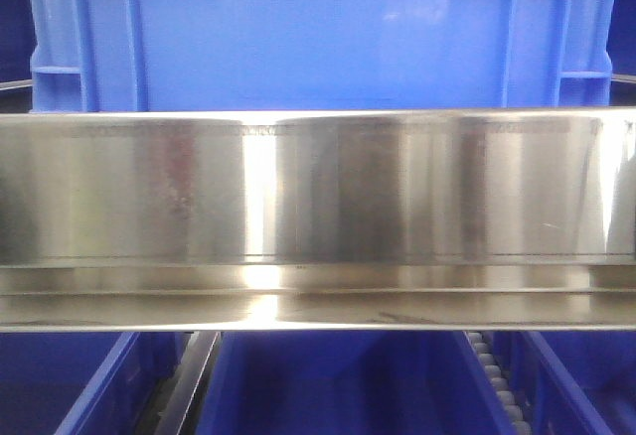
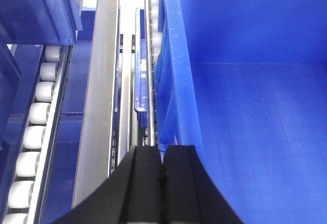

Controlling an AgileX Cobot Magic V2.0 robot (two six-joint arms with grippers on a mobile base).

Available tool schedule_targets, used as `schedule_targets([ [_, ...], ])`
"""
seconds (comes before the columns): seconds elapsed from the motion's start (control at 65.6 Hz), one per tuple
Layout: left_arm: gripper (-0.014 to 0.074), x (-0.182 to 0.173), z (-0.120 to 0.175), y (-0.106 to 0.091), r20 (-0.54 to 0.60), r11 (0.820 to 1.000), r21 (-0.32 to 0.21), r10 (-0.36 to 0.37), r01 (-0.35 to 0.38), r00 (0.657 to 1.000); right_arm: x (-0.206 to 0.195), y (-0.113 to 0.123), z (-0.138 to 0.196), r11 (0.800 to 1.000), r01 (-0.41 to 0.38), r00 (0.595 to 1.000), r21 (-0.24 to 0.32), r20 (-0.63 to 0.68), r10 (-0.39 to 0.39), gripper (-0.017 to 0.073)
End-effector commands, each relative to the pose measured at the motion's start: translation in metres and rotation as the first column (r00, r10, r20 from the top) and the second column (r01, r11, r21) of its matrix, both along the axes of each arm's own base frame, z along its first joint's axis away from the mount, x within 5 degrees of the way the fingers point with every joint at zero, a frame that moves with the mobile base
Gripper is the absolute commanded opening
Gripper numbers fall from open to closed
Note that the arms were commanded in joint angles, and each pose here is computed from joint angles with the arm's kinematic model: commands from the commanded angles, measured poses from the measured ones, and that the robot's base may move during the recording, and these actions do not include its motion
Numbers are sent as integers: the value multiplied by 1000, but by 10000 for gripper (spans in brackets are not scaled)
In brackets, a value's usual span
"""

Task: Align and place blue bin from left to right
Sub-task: 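Close both grippers on the blue bin's side rims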

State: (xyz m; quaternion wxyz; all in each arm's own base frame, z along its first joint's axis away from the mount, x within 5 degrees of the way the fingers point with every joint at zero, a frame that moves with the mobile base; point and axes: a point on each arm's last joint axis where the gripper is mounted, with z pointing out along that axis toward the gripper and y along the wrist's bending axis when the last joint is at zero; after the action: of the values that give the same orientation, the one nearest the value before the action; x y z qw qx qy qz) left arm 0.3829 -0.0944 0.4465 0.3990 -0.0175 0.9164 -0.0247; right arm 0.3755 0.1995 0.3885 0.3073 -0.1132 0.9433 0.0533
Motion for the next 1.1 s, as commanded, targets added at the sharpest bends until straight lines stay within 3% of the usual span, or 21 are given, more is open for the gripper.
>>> schedule_targets([
  [0.0, -111, -3, 5, -2, 15, 1000, -20, -2, 3, 1000, 0, -1, 4, 1000, -3, 1000, -2, 19, 3, 244],
  [0.381, -111, -3, 4, -5, 4, 999, -51, -17, 18, 1000, 0, -1, 4, 1000, -22, 999, -16, 23, 23, 244],
  [1.082, -111, -1, -1, -5, -19, 999, -46, -16, 15, 1000, 0, -1, 2, 1000, -23, 1000, -20, 15, 23, 244],
])
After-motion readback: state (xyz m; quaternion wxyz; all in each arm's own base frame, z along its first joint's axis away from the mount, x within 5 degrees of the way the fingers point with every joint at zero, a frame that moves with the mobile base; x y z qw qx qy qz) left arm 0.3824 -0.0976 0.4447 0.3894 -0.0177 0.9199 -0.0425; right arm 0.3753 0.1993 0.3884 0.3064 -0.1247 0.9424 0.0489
